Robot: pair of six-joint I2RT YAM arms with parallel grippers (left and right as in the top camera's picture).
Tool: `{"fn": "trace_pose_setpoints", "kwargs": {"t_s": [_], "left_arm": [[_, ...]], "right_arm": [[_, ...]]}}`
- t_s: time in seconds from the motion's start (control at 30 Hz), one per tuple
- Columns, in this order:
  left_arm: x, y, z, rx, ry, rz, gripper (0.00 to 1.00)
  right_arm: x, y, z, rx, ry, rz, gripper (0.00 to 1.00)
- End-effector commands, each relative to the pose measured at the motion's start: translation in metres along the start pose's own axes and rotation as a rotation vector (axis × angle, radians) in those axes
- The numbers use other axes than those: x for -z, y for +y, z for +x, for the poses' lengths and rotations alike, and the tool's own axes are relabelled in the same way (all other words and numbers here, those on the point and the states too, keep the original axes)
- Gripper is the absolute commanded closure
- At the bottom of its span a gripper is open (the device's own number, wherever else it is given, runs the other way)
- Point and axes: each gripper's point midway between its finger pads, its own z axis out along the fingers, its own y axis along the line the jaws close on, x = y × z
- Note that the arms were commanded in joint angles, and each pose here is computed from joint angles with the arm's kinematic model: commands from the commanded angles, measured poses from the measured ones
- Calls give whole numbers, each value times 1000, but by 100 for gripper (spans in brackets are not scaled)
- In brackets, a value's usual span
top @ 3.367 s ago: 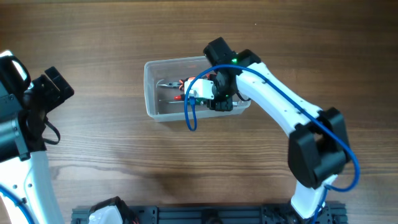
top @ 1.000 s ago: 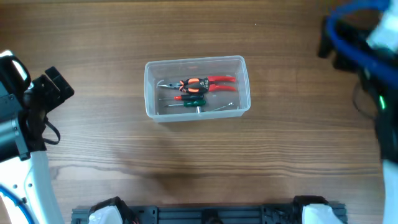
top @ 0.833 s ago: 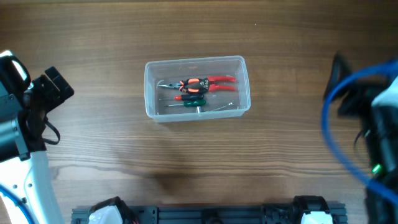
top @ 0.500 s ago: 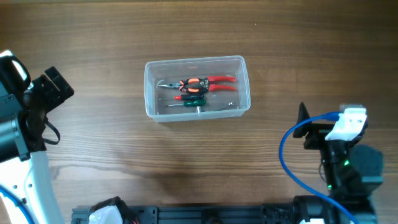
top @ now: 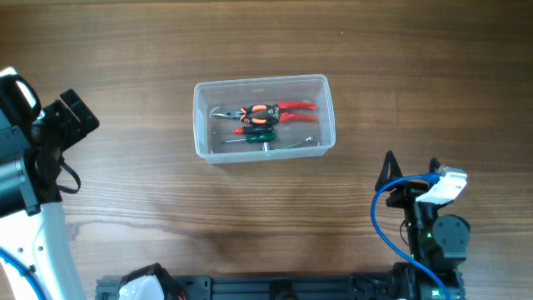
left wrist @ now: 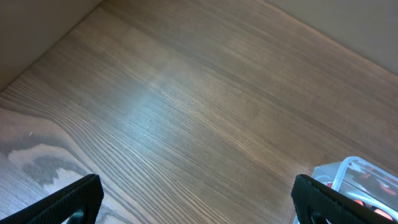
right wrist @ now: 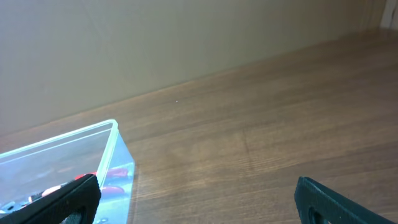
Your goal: Pack container
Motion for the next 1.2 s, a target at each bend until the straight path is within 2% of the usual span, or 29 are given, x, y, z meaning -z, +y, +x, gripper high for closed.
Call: {"fn": "trace_pose_setpoints", "kwargs": {"t_s": [0.0, 0.83, 0.9, 0.97, 1.03, 1.17], "left_arm": [[2, 2, -2, 17, -12, -6, 0], [5, 1, -2, 13, -19, 0, 0], [19, -11, -2, -13, -52, 40, 0], [62, -28, 1, -54, -157, 135, 0], [82, -26, 14, -62, -186, 167, 0], [111, -36, 32, 8, -304, 347, 0]], "right_arm": [[0, 3, 1, -41, -12, -22, 0], [0, 3, 2, -41, -11, -21, 0], [0, 3, 2, -41, -11, -21, 0], [0, 3, 2, -41, -11, -21, 0], [0, 3, 2, -41, -11, -21, 0], [0, 3, 2, -41, -11, -21, 0]]}}
